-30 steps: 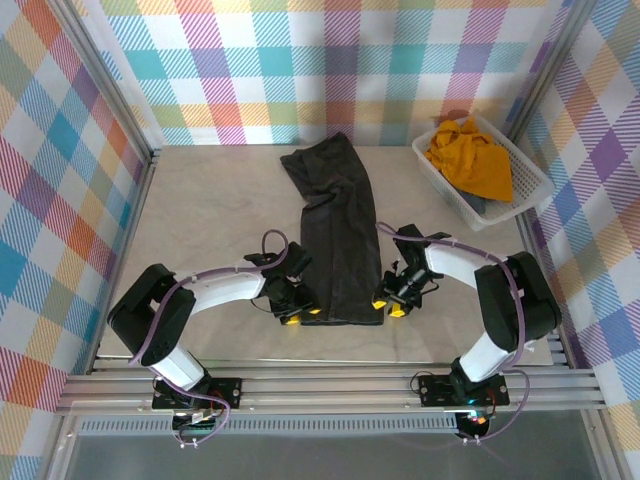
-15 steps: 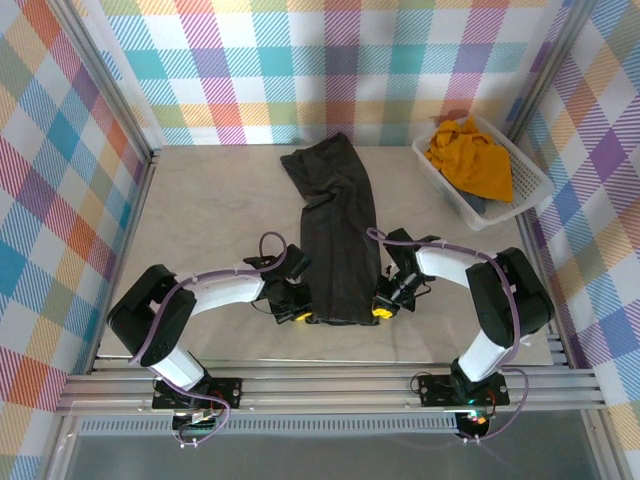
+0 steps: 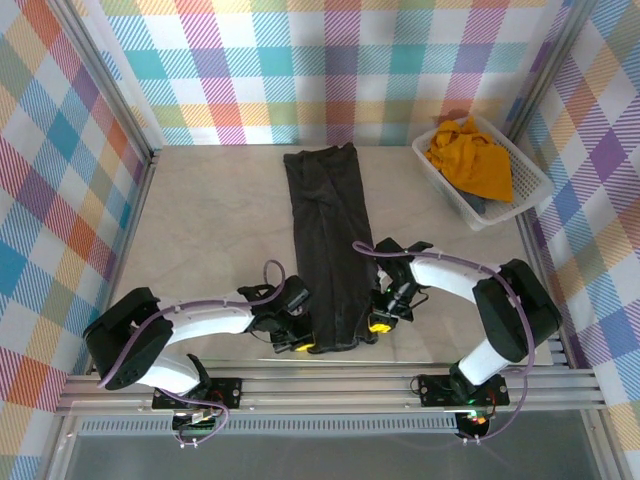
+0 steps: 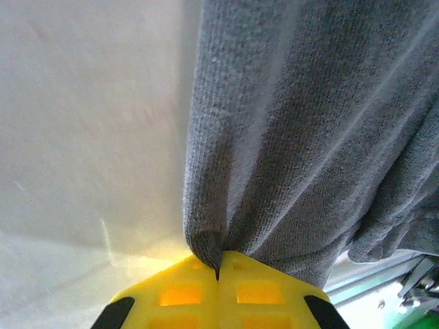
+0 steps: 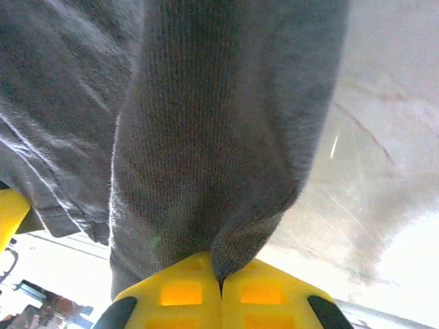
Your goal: Fold and stack the t-shirts
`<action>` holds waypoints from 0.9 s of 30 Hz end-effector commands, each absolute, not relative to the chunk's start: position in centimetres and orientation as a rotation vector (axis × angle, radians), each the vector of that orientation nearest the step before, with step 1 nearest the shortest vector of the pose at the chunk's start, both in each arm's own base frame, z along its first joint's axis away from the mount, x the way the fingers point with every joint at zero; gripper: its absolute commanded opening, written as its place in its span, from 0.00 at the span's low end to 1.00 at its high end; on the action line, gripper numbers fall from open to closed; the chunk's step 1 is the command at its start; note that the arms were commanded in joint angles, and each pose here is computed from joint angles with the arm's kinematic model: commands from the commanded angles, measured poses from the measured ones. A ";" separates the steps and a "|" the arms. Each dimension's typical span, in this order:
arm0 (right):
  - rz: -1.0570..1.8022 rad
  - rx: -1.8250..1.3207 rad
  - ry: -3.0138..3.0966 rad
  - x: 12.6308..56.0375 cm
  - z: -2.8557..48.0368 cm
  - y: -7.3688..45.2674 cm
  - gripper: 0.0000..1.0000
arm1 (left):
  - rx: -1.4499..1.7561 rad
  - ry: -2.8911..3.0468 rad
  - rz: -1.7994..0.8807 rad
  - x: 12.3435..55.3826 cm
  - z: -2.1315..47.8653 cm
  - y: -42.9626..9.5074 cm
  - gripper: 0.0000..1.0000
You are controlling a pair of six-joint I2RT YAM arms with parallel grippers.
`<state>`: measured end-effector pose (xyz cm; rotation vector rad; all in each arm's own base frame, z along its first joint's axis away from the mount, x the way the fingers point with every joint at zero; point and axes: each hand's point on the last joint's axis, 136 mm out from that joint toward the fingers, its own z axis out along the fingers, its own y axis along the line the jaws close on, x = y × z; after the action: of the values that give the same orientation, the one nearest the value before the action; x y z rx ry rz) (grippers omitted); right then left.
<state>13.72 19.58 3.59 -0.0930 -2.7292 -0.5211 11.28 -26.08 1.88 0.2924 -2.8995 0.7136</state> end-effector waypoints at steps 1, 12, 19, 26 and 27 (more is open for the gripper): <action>-0.457 -0.042 -2.674 11.4 4.4 18.2 0.00 | 0.303 -2.830 0.624 8.7 1.5 -25.2 0.00; -0.425 -0.054 -2.739 11.6 6.4 17.0 0.00 | 0.367 -2.918 0.626 9.9 4.1 -24.2 0.00; -0.432 -0.091 -2.862 16.3 8.9 17.5 0.00 | 0.607 -3.007 0.775 14.0 7.9 -23.1 0.00; -0.550 -0.199 -2.933 23.3 10.9 19.3 0.00 | 0.843 -3.017 0.968 22.0 11.4 -22.7 0.00; -0.565 -0.218 -2.941 24.5 10.9 19.5 0.00 | 0.865 -3.030 0.968 23.4 11.9 -22.5 0.00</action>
<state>22.02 19.32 10.62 -0.1545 -2.9203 -0.5525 19.80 -22.48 10.00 0.8257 -2.9825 0.9141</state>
